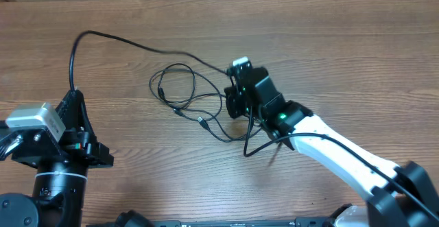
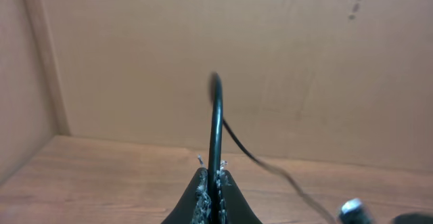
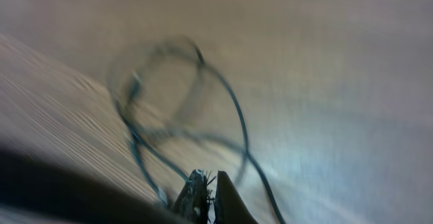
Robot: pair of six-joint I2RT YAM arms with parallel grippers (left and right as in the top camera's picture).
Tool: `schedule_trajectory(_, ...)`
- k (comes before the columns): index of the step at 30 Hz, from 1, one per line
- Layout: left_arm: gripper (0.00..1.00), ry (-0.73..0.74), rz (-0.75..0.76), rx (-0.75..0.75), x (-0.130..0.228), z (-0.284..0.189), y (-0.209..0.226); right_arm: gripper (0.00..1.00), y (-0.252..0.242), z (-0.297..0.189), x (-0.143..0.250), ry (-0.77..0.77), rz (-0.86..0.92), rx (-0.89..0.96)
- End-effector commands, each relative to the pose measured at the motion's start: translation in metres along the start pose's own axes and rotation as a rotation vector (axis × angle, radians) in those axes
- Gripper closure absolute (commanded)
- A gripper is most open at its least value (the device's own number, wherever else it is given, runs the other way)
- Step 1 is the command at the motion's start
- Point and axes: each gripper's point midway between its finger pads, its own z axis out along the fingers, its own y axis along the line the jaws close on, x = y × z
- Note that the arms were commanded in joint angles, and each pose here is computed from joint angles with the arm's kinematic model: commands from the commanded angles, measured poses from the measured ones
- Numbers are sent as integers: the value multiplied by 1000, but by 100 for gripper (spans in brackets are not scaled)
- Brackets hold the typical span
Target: Untangle cables
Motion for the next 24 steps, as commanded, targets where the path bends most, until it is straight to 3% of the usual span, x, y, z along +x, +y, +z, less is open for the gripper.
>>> schedule_trajectory(1, 96, 4, -38, -49, 5, 3, 7, 96, 47, -90, -113, -306, -26, -171)
schedule_trajectory(5, 96, 36, -49, -53, 19, 10, 4, 96, 74, -168, -154, -472, -62, -292)
schedule_trajectory(8, 96, 68, -60, -37, 32, 15, -2, 96, 74, -201, -153, -502, -64, -293)
schedule_trajectory(15, 96, 160, -115, 2, 69, 29, -17, 96, 84, -228, -108, -346, -51, -384)
schedule_trajectory(20, 96, 304, -118, 203, 108, 33, -58, 96, 111, -240, -94, -247, 61, -580)
schedule_trajectory(24, 96, 393, -93, 245, 137, 38, -71, 96, 123, -276, -141, -490, -21, -660)
